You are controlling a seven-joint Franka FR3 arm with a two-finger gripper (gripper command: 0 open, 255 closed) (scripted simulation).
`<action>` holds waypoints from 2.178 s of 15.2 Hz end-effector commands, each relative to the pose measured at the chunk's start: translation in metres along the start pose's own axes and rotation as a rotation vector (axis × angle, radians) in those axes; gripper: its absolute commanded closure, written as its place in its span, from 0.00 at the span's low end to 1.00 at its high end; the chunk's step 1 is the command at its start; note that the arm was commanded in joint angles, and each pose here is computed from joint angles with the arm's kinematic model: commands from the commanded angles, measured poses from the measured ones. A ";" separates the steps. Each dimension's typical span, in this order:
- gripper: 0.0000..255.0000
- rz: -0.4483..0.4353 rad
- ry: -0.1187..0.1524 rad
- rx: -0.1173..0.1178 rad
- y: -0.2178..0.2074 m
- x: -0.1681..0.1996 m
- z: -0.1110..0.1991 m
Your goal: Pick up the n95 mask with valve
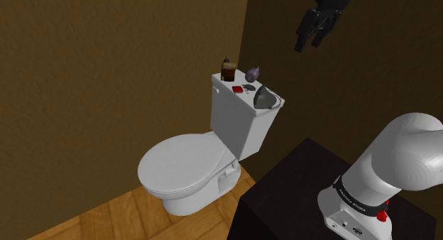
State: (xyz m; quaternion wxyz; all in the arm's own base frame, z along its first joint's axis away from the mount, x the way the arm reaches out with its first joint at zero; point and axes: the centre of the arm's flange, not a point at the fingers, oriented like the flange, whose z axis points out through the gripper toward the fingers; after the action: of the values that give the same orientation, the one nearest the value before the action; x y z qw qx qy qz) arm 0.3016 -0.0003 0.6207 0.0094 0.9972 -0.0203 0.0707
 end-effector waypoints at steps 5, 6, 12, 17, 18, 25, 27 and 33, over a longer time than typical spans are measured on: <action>0.00 -0.038 -0.031 0.019 0.034 0.029 0.036; 0.00 -0.048 -0.038 0.024 0.042 0.036 0.045; 0.00 -0.106 -0.084 0.053 0.089 0.079 0.102; 0.00 -0.154 -0.123 0.077 0.124 0.115 0.152; 0.00 -0.163 -0.130 0.082 0.131 0.122 0.162; 0.00 -0.231 -0.184 0.116 0.175 0.171 0.236; 0.00 -0.250 -0.199 0.126 0.187 0.185 0.258; 0.00 -0.308 -0.245 0.154 0.218 0.226 0.326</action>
State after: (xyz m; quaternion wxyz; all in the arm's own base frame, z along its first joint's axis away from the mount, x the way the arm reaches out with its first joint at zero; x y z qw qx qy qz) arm 0.5561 -0.2303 0.3441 -0.0563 0.9886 0.1310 -0.0481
